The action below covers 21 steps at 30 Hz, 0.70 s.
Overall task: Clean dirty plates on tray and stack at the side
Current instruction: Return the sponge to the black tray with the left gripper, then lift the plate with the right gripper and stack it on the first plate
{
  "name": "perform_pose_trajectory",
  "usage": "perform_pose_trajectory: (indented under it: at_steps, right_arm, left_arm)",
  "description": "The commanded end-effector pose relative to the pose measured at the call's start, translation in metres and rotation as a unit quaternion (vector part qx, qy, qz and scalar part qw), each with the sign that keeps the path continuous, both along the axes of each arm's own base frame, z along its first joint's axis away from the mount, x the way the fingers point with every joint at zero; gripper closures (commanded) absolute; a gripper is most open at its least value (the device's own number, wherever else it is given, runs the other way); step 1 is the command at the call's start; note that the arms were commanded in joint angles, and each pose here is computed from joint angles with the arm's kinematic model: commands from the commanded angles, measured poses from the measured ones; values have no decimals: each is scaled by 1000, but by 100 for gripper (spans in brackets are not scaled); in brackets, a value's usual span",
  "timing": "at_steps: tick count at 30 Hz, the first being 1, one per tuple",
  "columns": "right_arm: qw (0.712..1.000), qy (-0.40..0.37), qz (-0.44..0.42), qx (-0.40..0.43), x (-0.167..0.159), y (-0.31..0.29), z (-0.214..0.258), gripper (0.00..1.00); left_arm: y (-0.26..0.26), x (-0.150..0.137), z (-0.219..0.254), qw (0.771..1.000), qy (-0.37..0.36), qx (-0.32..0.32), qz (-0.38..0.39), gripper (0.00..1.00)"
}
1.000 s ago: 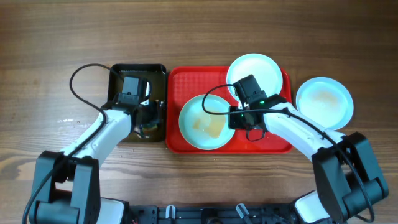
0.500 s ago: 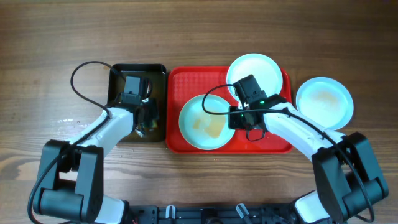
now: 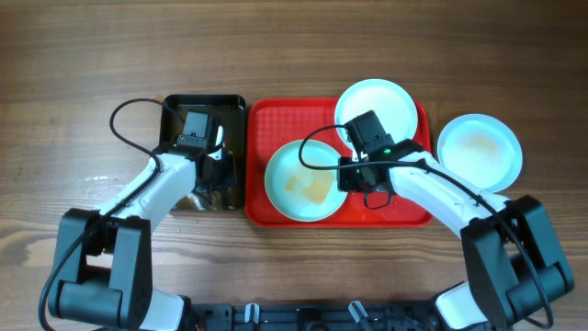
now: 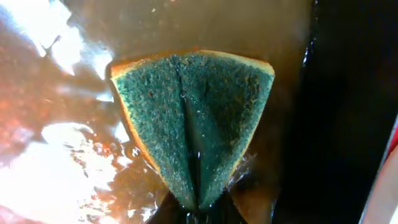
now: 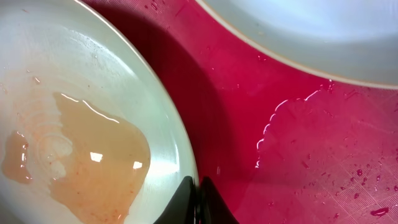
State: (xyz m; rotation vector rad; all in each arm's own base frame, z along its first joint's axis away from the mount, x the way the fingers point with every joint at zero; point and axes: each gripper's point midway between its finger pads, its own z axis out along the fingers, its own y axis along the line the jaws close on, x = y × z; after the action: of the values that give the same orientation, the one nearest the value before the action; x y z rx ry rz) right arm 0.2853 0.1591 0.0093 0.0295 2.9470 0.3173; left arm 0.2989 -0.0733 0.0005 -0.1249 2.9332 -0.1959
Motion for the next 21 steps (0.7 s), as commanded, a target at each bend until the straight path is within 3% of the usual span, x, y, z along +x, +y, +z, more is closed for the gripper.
perform_pose_trajectory:
  at_steps: [1,2,3,4,5,7,11,14,16,18,21]
  right_arm:
    - [1000,-6,6,-3,0,-1,3,94]
    - [1000,-6,7,-3,0,-1,3,94]
    - [1000,-6,6,-2,0,-1,3,94]
    - [1000,-6,6,-2,0,-1,3,93]
    - [1000,-6,6,-2,0,-1,3,86]
    - [1000,0,9,7,-3,2,2,81]
    - [1000,20,12,19,-11,6,-10,81]
    - [998,26,24,58,-11,21,-12,96]
    - [998,17,25,63,-7,22,-8,96]
    - [996,-23,53,67,3,26,12,96]
    - [990,-137,35,9,32,2,60,96]
  left_arm:
    - [6,1,-1,1000,-4,15,1,96]
    - [5,5,5,1000,-13,13,2,93]
    - [4,10,14,1000,-29,10,2,71]
    - [3,12,17,999,-34,9,2,62]
    - [4,10,19,999,-33,9,2,52]
    - [5,3,17,1000,-18,12,2,51]
    - [6,-3,15,1000,-4,11,16,51]
    - [6,-3,15,1000,-3,9,16,49]
    - [6,-3,15,1000,-3,9,16,47]
    - [6,-3,15,1000,-3,9,16,47]
    - [6,-3,15,1000,-4,10,16,46]
